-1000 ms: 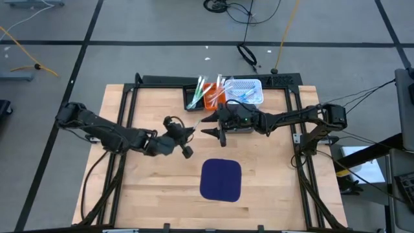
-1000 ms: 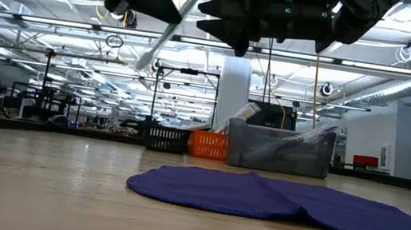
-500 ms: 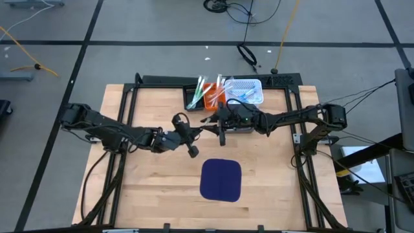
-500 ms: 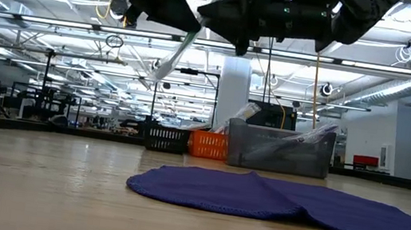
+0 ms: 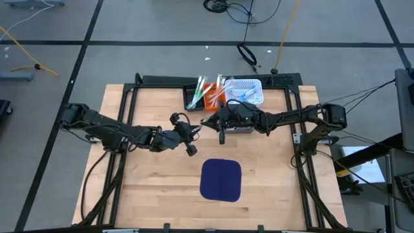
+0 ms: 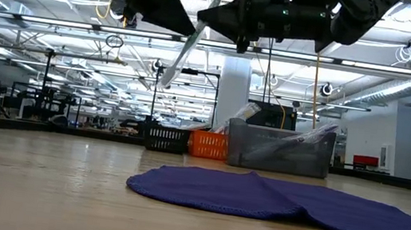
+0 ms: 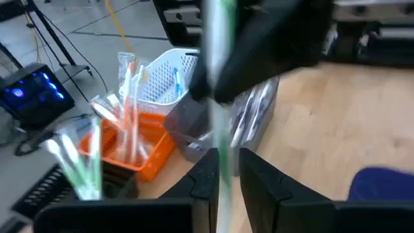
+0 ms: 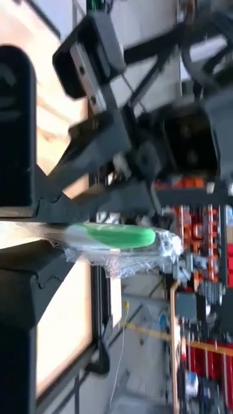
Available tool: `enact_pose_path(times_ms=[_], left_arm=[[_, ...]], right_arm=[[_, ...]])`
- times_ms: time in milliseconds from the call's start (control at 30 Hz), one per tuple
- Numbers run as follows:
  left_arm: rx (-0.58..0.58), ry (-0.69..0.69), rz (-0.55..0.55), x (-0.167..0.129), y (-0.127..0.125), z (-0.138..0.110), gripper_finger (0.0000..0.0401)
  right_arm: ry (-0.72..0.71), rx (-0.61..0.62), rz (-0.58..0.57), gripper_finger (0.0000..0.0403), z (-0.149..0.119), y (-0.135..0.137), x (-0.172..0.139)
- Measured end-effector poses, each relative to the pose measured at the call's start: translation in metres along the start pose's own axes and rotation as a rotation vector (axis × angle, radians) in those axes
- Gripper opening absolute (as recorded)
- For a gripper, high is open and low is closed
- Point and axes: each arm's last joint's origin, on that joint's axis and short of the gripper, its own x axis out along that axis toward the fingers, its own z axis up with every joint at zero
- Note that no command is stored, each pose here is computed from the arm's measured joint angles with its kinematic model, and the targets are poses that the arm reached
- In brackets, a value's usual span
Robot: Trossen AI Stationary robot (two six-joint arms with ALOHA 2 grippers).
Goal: Pick & Place Toothbrushes
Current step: Put the green toothbrush into the black basket
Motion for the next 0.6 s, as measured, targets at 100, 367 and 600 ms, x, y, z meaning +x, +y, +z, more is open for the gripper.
enact_pose_path(times_ms=[100,367,600], left_arm=[[0.051,0.031,0.007,-0.009,0.004,0.000,0.0068],[0.042,0.144,0.042,-0.029,0.016,-0.006,0.0076],[0.030,0.222,0.076,-0.033,0.022,-0.015,0.0076]], right_arm=[[-0.002,-0.014,-0.034,0.0021,0.000,-0.008,-0.002],[-0.009,-0.009,-0.153,0.0020,0.001,-0.048,-0.011],[-0.036,0.063,-0.278,0.0020,-0.011,-0.099,-0.013]])
